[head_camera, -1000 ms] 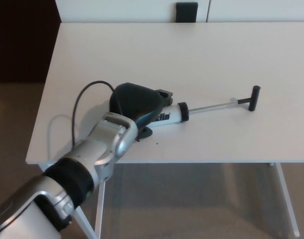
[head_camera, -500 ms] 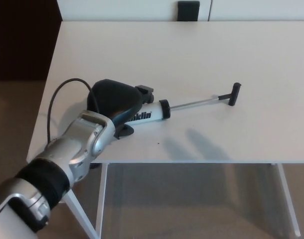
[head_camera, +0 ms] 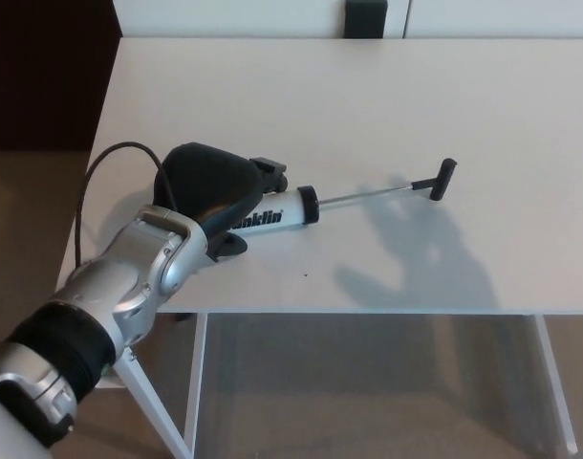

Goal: The robot walks towards a desk on which an air pump is kept in the middle. It lifts it up and holds it with its left hand and uses its right hand to compress it by pushing its handle inwards.

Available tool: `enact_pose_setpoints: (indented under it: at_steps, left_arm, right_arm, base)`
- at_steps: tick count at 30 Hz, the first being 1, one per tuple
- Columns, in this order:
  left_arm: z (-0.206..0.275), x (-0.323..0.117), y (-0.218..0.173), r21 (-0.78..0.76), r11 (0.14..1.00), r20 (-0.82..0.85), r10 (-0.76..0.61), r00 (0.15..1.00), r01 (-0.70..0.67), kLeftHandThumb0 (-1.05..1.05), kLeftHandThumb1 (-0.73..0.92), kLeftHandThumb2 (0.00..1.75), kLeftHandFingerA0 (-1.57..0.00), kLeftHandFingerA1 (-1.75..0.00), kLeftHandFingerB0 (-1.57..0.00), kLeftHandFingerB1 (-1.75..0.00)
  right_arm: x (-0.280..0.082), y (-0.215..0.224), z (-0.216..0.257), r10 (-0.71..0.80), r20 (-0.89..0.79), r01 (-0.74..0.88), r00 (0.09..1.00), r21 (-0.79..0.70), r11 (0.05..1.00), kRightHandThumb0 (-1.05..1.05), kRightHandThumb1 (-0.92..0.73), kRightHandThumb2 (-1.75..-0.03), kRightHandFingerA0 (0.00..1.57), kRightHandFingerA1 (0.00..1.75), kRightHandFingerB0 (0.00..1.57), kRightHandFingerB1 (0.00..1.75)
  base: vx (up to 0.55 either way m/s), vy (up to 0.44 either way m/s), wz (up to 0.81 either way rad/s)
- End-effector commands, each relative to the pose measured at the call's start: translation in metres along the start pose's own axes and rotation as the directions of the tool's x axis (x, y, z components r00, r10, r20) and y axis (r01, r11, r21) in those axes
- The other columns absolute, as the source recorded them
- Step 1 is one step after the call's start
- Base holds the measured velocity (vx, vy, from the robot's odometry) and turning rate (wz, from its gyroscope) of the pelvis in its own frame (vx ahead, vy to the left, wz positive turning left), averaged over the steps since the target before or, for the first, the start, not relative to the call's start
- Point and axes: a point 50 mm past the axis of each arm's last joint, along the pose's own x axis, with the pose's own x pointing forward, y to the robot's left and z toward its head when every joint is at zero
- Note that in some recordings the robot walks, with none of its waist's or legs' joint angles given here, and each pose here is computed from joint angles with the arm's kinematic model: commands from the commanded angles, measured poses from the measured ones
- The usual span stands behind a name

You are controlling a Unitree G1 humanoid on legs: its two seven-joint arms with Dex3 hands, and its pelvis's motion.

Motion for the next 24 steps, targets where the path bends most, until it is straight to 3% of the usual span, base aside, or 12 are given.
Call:
enact_pose_setpoints:
  at_steps: [1,2,6,7,11,13,14,16,17,22,23,24]
  left_arm:
    - [-0.025,-0.020,0.009,0.022,0.999,0.074,0.023,0.997,-0.025,-0.24,0.53,0.67,-1.00,-1.55,-0.80,-0.57]
    - [-0.025,-0.021,0.010,0.012,0.999,0.081,0.030,0.996,-0.031,-0.11,0.70,0.56,-0.78,-1.73,-0.83,-0.76]
    - [-0.027,-0.022,0.014,0.002,1.000,0.086,0.029,0.996,-0.030,-0.11,0.73,0.57,-0.74,-1.73,-0.81,-0.79]
    - [-0.028,-0.023,0.015,-0.001,1.000,0.082,0.023,0.996,-0.023,-0.21,0.61,0.66,-0.94,-1.56,-0.81,-0.53]
    - [-0.030,-0.024,0.016,-0.005,1.000,0.076,0.017,0.997,-0.017,-0.21,0.61,0.66,-0.94,-1.56,-0.81,-0.53]
    - [-0.032,-0.027,0.014,-0.006,1.000,0.077,0.016,0.997,-0.016,-0.14,0.66,0.58,-0.75,-1.66,-0.90,-0.56]
    - [-0.032,-0.028,0.013,-0.004,1.000,0.076,0.015,0.997,-0.015,-0.13,0.69,0.56,-0.74,-1.70,-0.79,-0.94]
    - [-0.033,-0.029,0.012,-0.002,1.000,0.075,0.014,0.997,-0.014,-0.13,0.69,0.56,-0.74,-1.70,-0.79,-0.94]
    - [-0.032,-0.029,0.011,-0.005,1.000,0.078,0.018,0.997,-0.018,-0.10,0.75,0.61,-0.83,-1.69,-0.66,-1.43]
    - [-0.031,-0.031,0.010,-0.010,1.000,0.087,0.023,0.996,-0.022,-0.13,0.77,0.63,-0.87,-1.71,-0.71,-1.33]
    - [-0.030,-0.031,0.012,-0.016,1.000,0.085,0.024,0.996,-0.023,-0.12,0.75,0.58,-0.74,-1.73,-0.75,-1.03]
    - [-0.030,-0.030,0.012,-0.021,1.000,0.084,0.025,0.996,-0.023,-0.12,0.75,0.58,-0.74,-1.73,-0.75,-1.03]
  right_arm:
    - [0.030,0.029,-0.119,0.016,-0.520,0.022,0.854,0.066,0.998,-0.83,-0.76,-1.05,0.06,0.26,0.06,0.15]
    - [0.029,0.032,-0.125,0.019,-0.539,0.030,0.842,0.083,0.996,-0.84,-0.76,-1.05,0.06,0.26,0.05,0.14]
    - [0.026,0.037,-0.134,0.030,-0.570,0.042,0.821,0.112,0.993,-0.81,-0.75,-1.07,0.06,0.30,0.05,0.18]
    - [0.023,0.039,-0.141,0.036,-0.592,0.055,0.805,0.135,0.989,-0.83,-0.73,-1.05,0.07,0.33,0.06,0.18]
    - [0.018,0.043,-0.149,0.045,-0.619,0.075,0.784,0.167,0.983,-0.83,-0.73,-1.05,0.07,0.33,0.06,0.18]
    - [0.012,0.047,-0.156,0.050,-0.639,0.091,0.768,0.186,0.978,-0.82,-0.72,-1.04,0.04,0.37,0.12,0.26]
    - [0.007,0.049,-0.162,0.050,-0.658,0.107,0.751,0.197,0.975,-0.81,-0.73,-1.05,0.01,0.37,0.12,0.26]
    - [0.004,0.050,-0.165,0.051,-0.671,0.118,0.739,0.203,0.972,-0.81,-0.73,-1.05,0.01,0.37,0.12,0.26]
    - [0.000,0.050,-0.169,0.048,-0.686,0.133,0.726,0.209,0.969,-0.80,-0.73,-1.04,0.03,0.38,0.12,0.27]
    - [-0.010,0.052,-0.179,0.049,-0.714,0.166,0.699,0.228,0.959,-0.83,-0.76,-1.06,0.00,0.37,0.13,0.27]
    - [-0.013,0.052,-0.181,0.049,-0.722,0.177,0.690,0.235,0.956,-0.72,-0.71,-1.07,0.02,0.42,0.08,0.34]
    - [-0.015,0.053,-0.183,0.050,-0.727,0.185,0.684,0.239,0.953,-0.72,-0.71,-1.07,0.02,0.42,0.08,0.34]
  base:
    - [0.00,0.000,0.00]
    - [0.00,0.000,0.00]
    - [0.00,0.000,0.00]
    - [0.00,0.000,0.00]
    - [0.00,0.000,0.00]
    - [0.00,0.000,0.00]
    - [0.00,0.000,0.00]
    - [0.00,0.000,0.00]
    - [0.00,0.000,0.00]
    - [0.00,0.000,0.00]
    - [0.00,0.000,0.00]
    - [0.00,0.000,0.00]
